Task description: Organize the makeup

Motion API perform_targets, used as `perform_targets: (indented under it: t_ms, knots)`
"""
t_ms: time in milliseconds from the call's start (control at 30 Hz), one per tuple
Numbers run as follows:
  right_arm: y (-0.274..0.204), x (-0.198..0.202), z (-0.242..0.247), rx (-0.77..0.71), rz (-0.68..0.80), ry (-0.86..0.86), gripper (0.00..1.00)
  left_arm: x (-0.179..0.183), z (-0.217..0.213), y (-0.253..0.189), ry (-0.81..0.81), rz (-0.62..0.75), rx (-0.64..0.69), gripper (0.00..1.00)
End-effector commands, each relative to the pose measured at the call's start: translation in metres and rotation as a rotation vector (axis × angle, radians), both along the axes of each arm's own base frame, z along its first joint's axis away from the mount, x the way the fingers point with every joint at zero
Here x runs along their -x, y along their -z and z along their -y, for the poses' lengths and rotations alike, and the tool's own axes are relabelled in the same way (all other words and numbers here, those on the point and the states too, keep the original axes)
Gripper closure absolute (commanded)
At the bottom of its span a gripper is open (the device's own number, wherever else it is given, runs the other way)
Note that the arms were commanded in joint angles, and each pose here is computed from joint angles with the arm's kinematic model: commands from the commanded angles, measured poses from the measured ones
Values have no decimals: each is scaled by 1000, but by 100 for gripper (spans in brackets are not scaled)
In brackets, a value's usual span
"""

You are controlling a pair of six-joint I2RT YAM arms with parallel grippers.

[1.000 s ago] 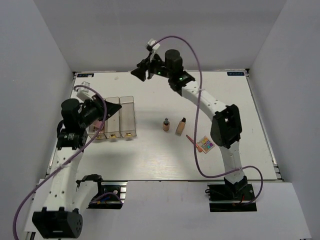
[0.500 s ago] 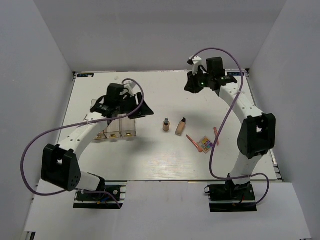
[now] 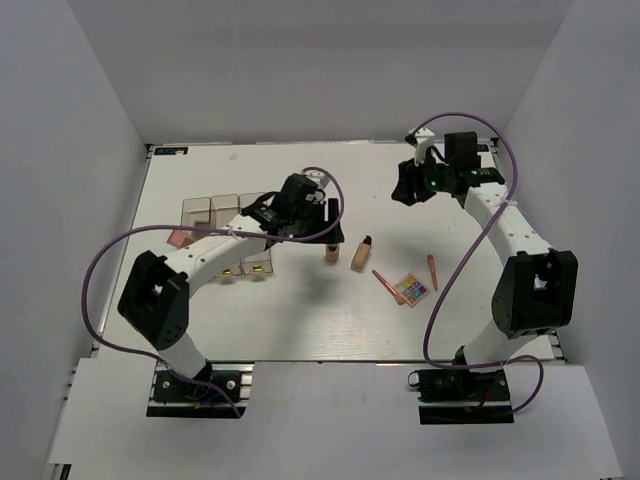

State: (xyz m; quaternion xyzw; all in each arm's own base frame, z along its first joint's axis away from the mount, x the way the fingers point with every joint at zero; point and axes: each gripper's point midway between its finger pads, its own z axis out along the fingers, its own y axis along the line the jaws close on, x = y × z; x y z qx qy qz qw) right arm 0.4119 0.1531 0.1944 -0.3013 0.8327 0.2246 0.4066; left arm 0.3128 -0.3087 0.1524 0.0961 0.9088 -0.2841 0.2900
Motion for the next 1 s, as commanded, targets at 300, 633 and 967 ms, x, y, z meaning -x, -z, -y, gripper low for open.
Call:
perform_targets:
  t_ms: [300,633,967]
  knots:
    - [-10,6,9,-22,16,7,46,-30,13,20,-75,109,-243,23]
    - [-9,4,10,-29,8,8,46,-34,20,51,-59,92,-319,16]
    - [-7,2,12,-32,4,16,45,-34,18,74,-62,58,-355,24]
